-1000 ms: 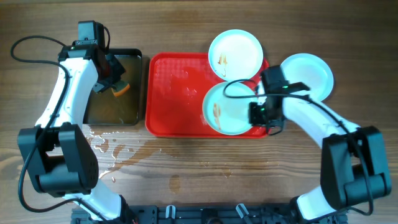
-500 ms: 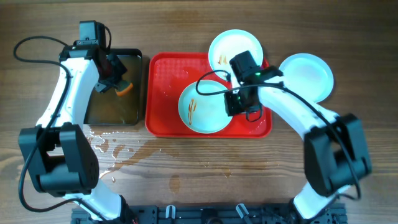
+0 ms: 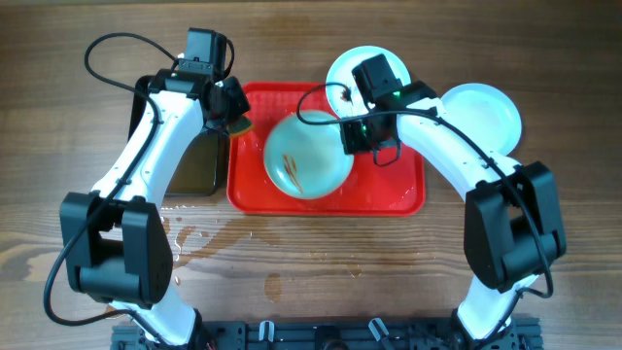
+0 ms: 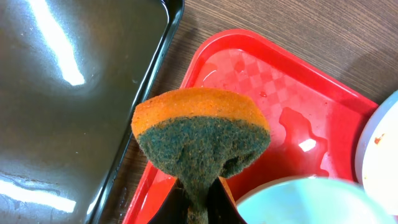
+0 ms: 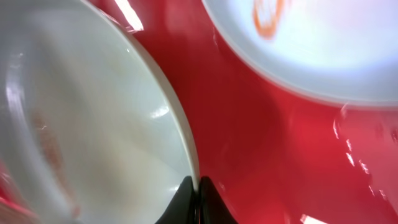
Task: Clean dirty plates on tray and stack at the side
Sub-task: 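Grasp the lower-right plate rim with the right gripper, drag left, then scrub the held plate with the sponge in the left gripper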
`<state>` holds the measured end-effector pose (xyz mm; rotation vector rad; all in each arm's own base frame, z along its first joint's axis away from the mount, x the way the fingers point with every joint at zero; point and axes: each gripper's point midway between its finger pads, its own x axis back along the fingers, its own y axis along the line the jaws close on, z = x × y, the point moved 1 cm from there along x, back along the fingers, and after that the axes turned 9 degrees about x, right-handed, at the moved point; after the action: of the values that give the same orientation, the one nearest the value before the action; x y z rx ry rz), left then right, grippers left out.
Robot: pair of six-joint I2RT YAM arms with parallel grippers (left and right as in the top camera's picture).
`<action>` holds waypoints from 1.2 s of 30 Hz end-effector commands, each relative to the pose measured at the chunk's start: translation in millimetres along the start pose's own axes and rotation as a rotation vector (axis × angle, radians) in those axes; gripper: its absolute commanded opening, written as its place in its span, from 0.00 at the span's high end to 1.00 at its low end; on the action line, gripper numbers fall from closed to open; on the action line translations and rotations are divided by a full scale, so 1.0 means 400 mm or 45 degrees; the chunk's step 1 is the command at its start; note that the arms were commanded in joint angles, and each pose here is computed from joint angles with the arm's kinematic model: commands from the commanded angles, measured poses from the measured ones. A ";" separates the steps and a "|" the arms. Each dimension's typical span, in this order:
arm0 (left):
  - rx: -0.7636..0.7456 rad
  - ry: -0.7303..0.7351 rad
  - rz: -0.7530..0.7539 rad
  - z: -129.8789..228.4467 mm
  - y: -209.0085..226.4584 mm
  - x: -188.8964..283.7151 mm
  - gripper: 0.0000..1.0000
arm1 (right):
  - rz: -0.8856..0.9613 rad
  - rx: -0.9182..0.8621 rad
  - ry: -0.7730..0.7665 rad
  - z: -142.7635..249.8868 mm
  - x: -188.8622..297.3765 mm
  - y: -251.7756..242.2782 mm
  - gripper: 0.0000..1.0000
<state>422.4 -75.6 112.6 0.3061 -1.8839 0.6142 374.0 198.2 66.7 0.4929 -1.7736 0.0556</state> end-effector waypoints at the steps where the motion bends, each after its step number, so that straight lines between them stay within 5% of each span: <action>1: -0.014 0.008 -0.002 0.001 0.005 -0.007 0.95 | -0.060 -0.136 0.034 -0.001 -0.042 0.034 0.95; 6: -0.013 0.010 -0.004 0.002 0.006 -0.007 0.96 | -0.102 -0.254 0.058 0.003 -0.065 0.058 0.96; 9: -0.013 0.023 -0.015 0.008 0.011 -0.008 0.96 | -0.115 -0.232 0.016 -0.015 -0.072 0.085 0.64; 10: -0.013 0.029 -0.020 0.011 0.014 -0.008 0.96 | -0.118 -0.231 0.012 -0.018 -0.078 0.087 0.62; 18: -0.010 0.090 -0.030 0.054 0.037 -0.042 0.96 | -0.186 -0.167 -0.004 -0.064 -0.092 0.101 0.60; 28: -0.010 0.121 0.053 0.062 0.007 -0.043 0.96 | 0.247 -0.086 0.055 -0.054 -0.037 -0.039 0.43; 36: -0.009 0.169 0.096 0.078 -0.006 -0.040 0.96 | -0.009 -0.180 0.187 -0.013 -0.141 0.027 0.57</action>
<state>408.5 -89.9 93.3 0.2257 -1.8052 0.6549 384.9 218.0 15.9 0.3599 -1.6330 0.0275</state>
